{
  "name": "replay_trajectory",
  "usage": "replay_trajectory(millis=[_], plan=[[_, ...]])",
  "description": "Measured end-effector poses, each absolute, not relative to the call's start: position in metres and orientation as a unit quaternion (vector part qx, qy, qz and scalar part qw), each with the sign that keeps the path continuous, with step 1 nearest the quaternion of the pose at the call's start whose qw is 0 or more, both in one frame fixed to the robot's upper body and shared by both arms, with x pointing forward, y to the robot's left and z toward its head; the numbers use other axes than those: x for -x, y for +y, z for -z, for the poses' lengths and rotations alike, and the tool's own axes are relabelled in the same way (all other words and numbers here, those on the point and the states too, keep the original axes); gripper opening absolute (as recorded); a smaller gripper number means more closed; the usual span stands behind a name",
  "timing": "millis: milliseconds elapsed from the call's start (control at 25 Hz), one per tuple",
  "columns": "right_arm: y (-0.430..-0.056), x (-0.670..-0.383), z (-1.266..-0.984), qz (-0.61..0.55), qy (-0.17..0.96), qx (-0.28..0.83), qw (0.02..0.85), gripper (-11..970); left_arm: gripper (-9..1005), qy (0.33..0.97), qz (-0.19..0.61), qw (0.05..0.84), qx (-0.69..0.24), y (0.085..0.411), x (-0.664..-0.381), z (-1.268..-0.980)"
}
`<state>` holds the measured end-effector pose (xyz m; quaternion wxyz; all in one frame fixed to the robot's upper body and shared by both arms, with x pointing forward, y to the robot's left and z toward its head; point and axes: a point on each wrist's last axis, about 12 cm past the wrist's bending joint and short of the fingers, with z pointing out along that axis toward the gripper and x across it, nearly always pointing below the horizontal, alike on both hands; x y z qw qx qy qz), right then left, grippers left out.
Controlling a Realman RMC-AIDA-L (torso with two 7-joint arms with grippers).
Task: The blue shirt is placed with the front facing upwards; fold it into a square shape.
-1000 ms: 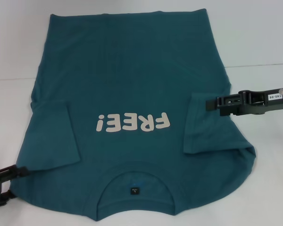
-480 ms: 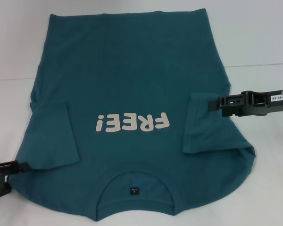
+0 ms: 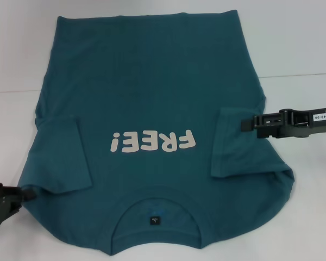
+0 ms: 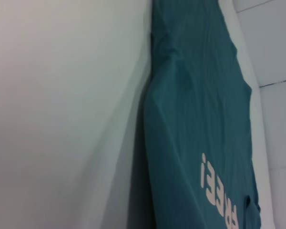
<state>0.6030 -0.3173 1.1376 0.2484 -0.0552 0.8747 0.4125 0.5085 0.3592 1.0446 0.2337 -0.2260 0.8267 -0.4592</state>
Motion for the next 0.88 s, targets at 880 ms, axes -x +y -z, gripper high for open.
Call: replay_trajectory(millis=[880], plan=[[-0.375,-0.567,-1.12,-0.331,0.927,0.044,0.17,805,48,0.811,0.487,0.259,0.197,0.353,-0.511,-1.051]])
